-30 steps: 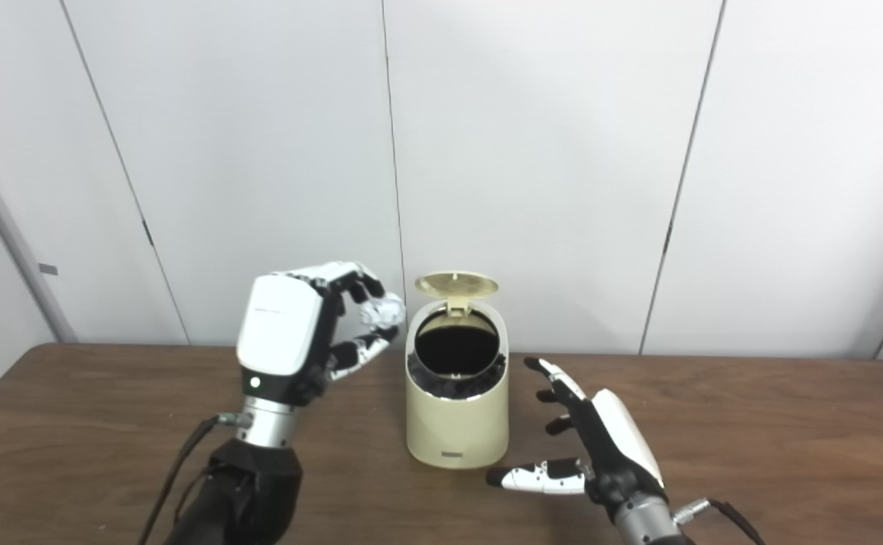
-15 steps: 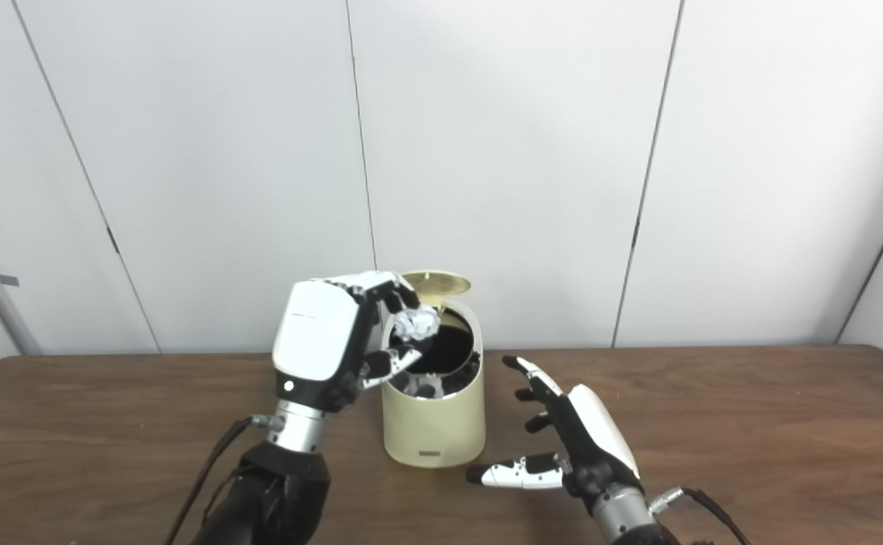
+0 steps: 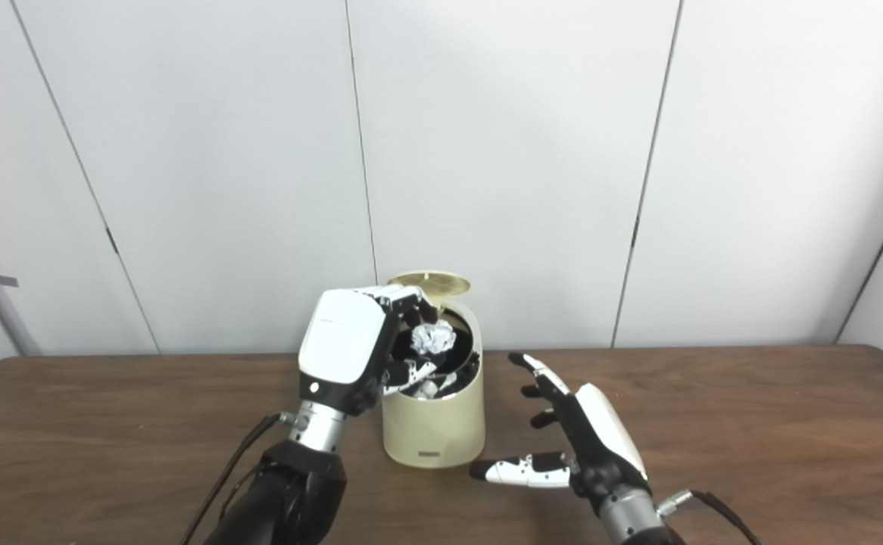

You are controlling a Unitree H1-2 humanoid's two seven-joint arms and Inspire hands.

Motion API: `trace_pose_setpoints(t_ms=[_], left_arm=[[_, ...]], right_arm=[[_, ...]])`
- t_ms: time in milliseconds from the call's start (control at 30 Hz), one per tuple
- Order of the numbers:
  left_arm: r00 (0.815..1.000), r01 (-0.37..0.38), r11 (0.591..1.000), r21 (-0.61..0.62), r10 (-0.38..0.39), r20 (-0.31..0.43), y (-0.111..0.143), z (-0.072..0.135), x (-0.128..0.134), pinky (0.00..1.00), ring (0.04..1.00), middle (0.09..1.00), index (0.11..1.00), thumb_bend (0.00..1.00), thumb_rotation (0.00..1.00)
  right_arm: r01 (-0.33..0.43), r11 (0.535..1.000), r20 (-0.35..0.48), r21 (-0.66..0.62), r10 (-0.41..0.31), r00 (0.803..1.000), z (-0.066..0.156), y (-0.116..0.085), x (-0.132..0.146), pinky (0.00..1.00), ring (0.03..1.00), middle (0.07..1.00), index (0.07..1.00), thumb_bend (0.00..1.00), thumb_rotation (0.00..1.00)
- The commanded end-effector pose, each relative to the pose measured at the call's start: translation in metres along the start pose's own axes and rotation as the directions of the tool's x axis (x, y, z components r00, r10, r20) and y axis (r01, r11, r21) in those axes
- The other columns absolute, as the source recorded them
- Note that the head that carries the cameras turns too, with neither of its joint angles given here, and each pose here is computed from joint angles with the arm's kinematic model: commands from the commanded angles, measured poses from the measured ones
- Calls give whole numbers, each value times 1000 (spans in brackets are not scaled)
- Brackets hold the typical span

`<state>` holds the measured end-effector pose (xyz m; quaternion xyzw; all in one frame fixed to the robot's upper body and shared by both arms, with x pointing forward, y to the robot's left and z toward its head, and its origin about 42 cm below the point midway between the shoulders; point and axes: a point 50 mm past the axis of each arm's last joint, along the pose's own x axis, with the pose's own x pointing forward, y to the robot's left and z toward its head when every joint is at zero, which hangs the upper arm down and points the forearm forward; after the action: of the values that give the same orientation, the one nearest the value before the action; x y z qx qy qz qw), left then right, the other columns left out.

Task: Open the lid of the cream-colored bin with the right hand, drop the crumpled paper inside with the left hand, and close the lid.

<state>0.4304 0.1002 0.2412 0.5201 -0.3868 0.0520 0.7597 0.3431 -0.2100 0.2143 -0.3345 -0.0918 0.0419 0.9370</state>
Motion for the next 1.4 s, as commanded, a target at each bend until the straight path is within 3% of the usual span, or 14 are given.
trace_pose_setpoints(t_ms=[0, 333, 467, 567, 667, 733, 767, 833, 933, 1367], left_arm=[[996, -81, 996, 34, 80, 42, 13, 2, 23, 304, 374, 425, 520, 520, 0], [999, -44, 996, 82, 43, 8, 5, -11, 25, 283, 383, 473, 484, 527, 0], [1000, -13, 994, 110, 15, -20, 6, -15, 26, 261, 345, 473, 484, 527, 0], [1000, 8, 991, 136, -4, -31, 8, -16, 25, 255, 363, 432, 519, 521, 0], [998, 43, 989, 143, -37, -47, 8, -16, 24, 325, 441, 480, 497, 524, 0], [997, 69, 986, 151, -62, -50, 8, -16, 24, 404, 523, 489, 637, 544, 0], [996, 77, 986, 150, -70, -50, 8, -16, 23, 429, 550, 533, 661, 724, 98], [996, 82, 986, 143, -76, -48, 9, -15, 23, 445, 576, 588, 692, 870, 202], [996, 83, 986, 142, -78, -45, 10, -14, 22, 452, 584, 606, 703, 903, 252], [997, 70, 992, 105, -66, -44, 18, -10, 19, 441, 564, 601, 737, 920, 288]], right_arm=[[66, 998, 91, -14, -64, 994, 15, -17, 4, 618, 815, 925, 893, 828, 341], [79, 997, 70, -11, -79, 994, 2, -27, -1, 642, 819, 929, 901, 822, 330], [76, 997, 59, 12, -76, 995, -2, -27, -6, 669, 826, 933, 899, 832, 330], [73, 997, 62, 14, -74, 995, -2, -28, -8, 659, 821, 935, 900, 828, 326], [72, 997, 71, 11, -73, 995, -3, -28, -8, 661, 832, 937, 902, 820, 319], [72, 997, 72, 13, -73, 995, -2, -27, -7, 659, 833, 937, 902, 824, 318], [72, 997, 72, 13, -73, 995, -2, -27, -7, 661, 834, 937, 902, 824, 318], [71, 997, 73, 9, -72, 995, 0, -27, -7, 658, 834, 935, 903, 822, 319], [70, 997, 70, 6, -71, 995, 1, -26, -6, 654, 823, 931, 900, 824, 304], [62, 998, 62, 1, -62, 996, -2, -24, -5, 655, 830, 934, 901, 826, 311]])
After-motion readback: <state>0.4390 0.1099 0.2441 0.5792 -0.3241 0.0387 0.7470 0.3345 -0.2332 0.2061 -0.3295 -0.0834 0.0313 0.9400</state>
